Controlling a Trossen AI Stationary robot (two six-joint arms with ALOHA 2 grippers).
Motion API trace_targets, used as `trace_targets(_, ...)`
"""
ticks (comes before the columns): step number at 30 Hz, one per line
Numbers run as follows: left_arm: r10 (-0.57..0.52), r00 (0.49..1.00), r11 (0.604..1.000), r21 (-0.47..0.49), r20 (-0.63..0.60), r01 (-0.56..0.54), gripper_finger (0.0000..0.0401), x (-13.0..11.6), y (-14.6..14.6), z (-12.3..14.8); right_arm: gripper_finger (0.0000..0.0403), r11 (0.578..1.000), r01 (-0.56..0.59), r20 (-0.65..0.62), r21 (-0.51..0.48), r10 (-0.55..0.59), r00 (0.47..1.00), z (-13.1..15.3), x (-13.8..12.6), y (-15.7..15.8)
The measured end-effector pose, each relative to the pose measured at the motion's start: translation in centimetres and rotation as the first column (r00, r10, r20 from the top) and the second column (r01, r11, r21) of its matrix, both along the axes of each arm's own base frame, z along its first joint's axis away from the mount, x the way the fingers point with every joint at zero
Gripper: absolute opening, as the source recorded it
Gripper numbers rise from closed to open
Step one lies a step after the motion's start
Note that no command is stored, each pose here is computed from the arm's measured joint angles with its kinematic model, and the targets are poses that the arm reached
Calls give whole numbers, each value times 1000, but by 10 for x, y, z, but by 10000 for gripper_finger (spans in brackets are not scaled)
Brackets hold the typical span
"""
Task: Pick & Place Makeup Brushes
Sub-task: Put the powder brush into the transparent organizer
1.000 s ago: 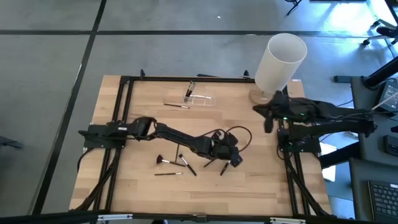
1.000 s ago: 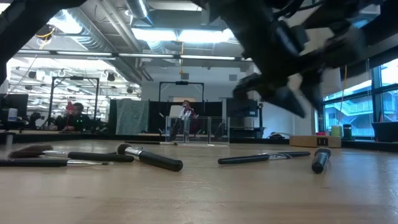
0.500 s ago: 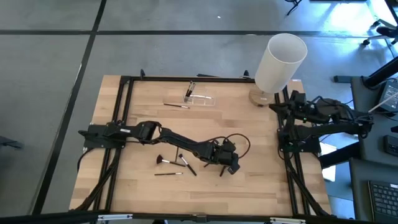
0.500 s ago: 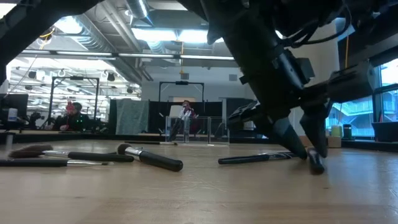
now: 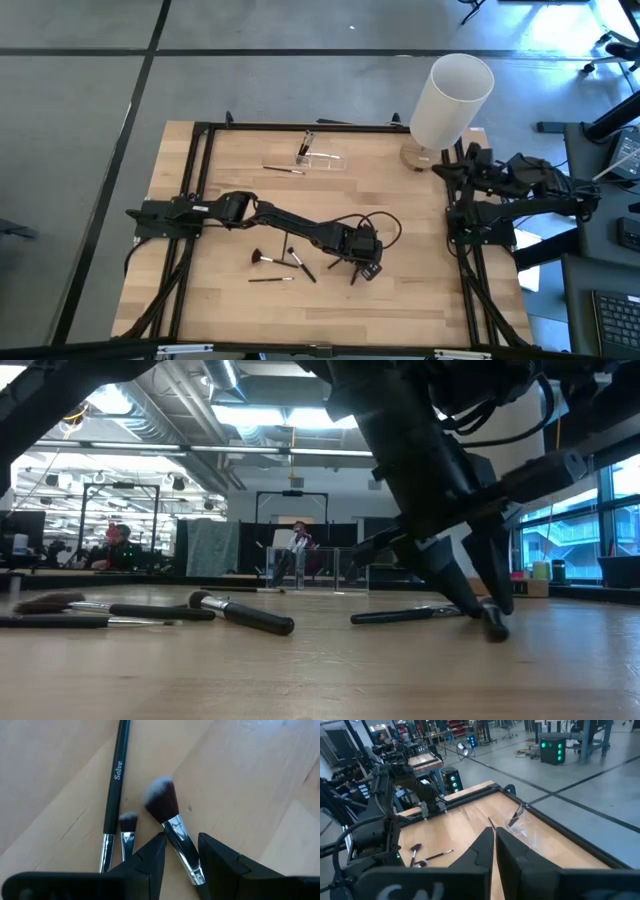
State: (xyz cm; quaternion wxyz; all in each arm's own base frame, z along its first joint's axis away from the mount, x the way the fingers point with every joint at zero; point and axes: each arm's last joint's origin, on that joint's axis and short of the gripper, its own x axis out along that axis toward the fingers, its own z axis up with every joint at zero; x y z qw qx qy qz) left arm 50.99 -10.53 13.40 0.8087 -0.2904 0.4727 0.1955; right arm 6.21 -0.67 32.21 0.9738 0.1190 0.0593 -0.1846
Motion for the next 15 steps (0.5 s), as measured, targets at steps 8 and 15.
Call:
trace_targets(8,-109,992,994,-22,-69,108,81,-5,1,-2,20,1000,-2,-3,-9,2,1000,0,0,0)
trace_targets(15,-157,981,986,-69,-115,150,54,-6,14,-5,20,1000,-3,-7,-11,3,1000,0,0,0)
